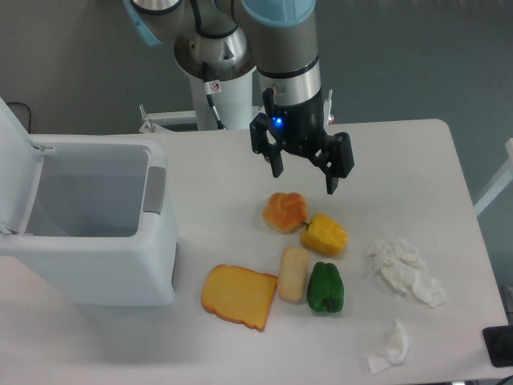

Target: Pick up the square bread

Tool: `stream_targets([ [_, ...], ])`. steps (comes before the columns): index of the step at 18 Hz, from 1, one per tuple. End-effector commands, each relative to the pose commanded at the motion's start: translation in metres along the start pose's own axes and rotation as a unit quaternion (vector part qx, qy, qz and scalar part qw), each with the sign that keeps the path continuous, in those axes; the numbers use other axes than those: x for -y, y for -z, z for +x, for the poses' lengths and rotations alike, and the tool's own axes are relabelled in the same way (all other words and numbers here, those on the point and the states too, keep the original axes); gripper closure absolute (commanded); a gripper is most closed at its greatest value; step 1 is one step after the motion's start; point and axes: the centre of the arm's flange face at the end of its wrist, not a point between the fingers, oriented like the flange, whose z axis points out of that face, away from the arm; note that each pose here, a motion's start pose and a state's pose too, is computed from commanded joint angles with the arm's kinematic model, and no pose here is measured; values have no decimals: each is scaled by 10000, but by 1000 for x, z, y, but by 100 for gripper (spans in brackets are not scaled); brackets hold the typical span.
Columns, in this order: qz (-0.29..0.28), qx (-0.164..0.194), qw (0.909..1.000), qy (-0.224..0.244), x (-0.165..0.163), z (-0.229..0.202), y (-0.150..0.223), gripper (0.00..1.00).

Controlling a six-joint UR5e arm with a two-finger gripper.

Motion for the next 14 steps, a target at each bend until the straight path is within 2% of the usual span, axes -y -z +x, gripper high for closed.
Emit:
stream_targets([
  [3, -76, -114, 9999, -20, 2, 1, -17, 0],
  [7, 2, 0, 10000, -60, 2, 5, -32, 0],
  [14, -259, -341, 9991, -33, -5, 20, -71, 0],
])
